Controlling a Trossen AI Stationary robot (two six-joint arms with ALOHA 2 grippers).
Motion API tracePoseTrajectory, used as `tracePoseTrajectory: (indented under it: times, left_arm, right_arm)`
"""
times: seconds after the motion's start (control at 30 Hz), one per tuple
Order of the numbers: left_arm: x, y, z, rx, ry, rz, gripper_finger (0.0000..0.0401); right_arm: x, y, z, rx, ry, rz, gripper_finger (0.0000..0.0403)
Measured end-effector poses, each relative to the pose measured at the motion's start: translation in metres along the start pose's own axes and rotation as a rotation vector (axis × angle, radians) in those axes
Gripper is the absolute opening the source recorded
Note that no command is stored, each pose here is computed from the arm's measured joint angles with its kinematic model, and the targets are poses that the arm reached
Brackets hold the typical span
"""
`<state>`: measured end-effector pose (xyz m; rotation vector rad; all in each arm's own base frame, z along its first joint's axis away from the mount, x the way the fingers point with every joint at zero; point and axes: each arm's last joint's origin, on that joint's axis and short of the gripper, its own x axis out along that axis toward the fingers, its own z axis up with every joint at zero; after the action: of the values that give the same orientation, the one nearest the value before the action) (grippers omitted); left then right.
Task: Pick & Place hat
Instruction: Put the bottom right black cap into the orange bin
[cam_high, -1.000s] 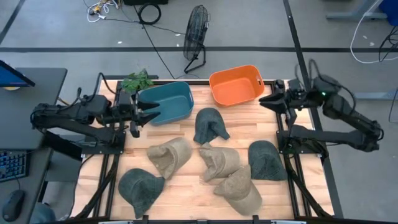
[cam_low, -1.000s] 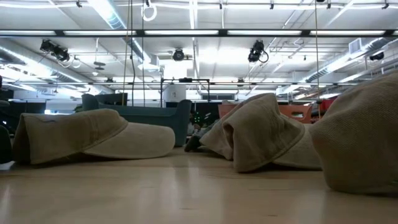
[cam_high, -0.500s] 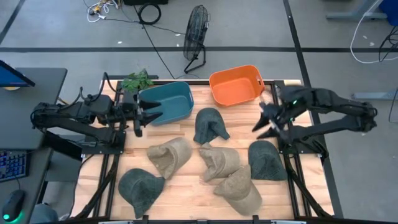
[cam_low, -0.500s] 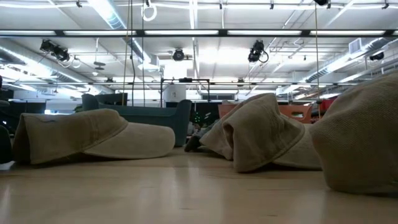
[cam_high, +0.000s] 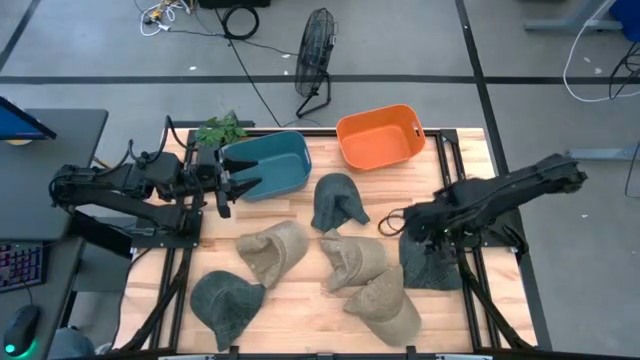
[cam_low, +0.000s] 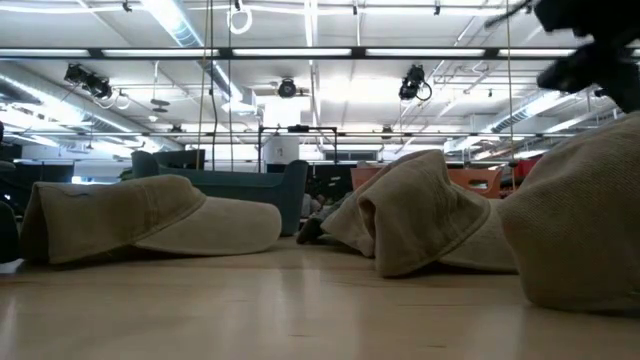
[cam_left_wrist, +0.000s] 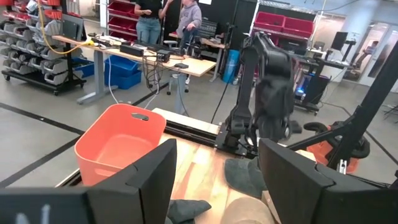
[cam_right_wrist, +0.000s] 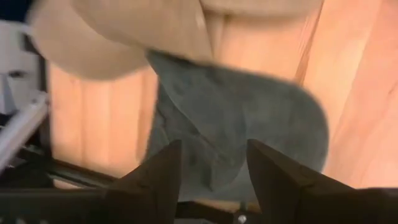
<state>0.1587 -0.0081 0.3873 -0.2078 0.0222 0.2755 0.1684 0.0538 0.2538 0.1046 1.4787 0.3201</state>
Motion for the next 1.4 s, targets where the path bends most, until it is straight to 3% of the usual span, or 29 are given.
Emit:
tracePoseTrajectory:
  times: [0.3, 0.6, 0.73, 0.9, 0.97, 1.13, 1.4]
  left_arm:
    - [0.000, 0.000, 0.000, 0.011, 0.001, 0.000, 0.0232]
    - [0.000, 0.000, 0.000, 0.010, 0.001, 0.000, 0.0232]
    - [0.000, 0.000, 0.000, 0.010, 0.001, 0.000, 0.0232]
    - [0.000, 0.000, 0.000, 0.009, 0.001, 0.000, 0.0232]
    - [0.000, 0.000, 0.000, 0.009, 0.001, 0.000, 0.0232]
    - [0.000, 0.000, 0.000, 0.000, 0.001, 0.000, 0.0232]
    - [0.000, 0.000, 0.000, -0.001, 0.001, 0.000, 0.0232]
  right_arm:
    - [0.059, -0.006, -0.006, 0.014, 0.186, -0.098, 0.0183]
    - [0.083, -0.004, -0.005, -0.012, 0.192, -0.131, 0.0181]
    - [0.087, -0.005, -0.006, 0.029, 0.197, -0.166, 0.0148]
    - [0.085, -0.004, -0.005, 0.089, 0.187, -0.174, 0.0040]
    - [0.083, -0.002, -0.003, 0.117, 0.188, -0.147, 0.0014]
    - [0.064, 0.006, 0.004, 0.228, 0.209, -0.113, 0.0020]
    - [0.003, 0.026, 0.023, 0.340, 0.169, -0.112, 0.0010]
